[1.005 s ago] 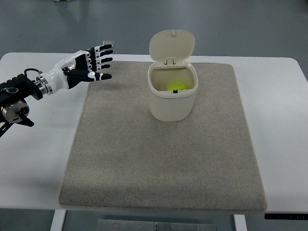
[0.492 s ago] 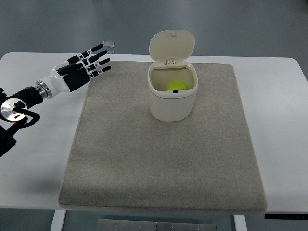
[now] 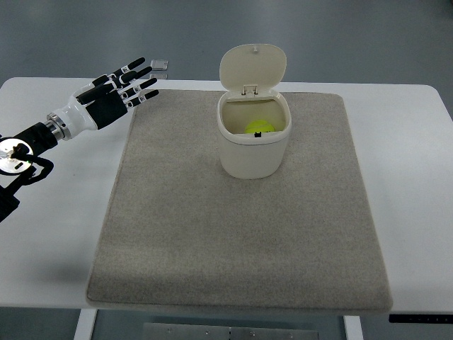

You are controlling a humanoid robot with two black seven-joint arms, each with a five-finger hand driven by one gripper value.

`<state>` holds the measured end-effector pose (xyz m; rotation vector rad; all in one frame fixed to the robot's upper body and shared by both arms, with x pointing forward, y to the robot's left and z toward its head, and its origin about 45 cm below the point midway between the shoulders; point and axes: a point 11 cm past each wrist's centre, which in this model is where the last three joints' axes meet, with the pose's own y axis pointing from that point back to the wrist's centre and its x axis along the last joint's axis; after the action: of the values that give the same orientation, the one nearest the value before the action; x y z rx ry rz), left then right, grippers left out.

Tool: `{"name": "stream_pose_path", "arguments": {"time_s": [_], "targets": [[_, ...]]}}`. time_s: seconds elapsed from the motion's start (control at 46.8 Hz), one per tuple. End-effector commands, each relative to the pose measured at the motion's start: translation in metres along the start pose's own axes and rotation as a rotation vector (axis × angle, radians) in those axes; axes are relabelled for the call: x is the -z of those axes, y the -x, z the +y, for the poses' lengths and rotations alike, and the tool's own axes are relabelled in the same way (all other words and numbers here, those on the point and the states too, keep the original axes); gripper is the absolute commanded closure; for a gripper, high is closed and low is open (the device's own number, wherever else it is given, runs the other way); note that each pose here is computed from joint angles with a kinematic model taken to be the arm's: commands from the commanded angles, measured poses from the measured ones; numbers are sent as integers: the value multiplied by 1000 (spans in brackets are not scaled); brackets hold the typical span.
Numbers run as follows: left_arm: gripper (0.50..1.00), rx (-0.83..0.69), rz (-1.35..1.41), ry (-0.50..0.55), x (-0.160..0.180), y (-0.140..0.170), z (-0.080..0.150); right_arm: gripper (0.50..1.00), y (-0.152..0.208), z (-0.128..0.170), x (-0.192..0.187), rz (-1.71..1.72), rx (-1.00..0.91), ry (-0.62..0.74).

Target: Put tennis ball into box with left hand

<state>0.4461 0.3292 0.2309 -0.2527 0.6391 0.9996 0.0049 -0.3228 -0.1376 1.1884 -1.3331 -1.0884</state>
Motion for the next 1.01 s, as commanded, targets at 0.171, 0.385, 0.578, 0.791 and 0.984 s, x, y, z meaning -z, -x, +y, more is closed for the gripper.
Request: {"name": "stream_pose_path", "arguments": {"time_s": [0.171, 0.385, 0.578, 0.791, 0.984], "targets": [[504, -8, -25, -1, -4, -2, 5, 589, 0, 0, 0, 0, 0, 0], [504, -12, -22, -3, -2, -4, 6, 587, 0, 0, 0, 2, 0, 0], [504, -14, -24, 0, -3, -5, 7, 587, 0, 0, 0, -1, 0, 0], [504, -30, -36, 8, -11, -10, 14, 587, 2, 0, 0, -8, 10, 0], [504, -30, -33, 9, -11, -10, 14, 587, 1, 0, 1, -9, 3, -4]]}}
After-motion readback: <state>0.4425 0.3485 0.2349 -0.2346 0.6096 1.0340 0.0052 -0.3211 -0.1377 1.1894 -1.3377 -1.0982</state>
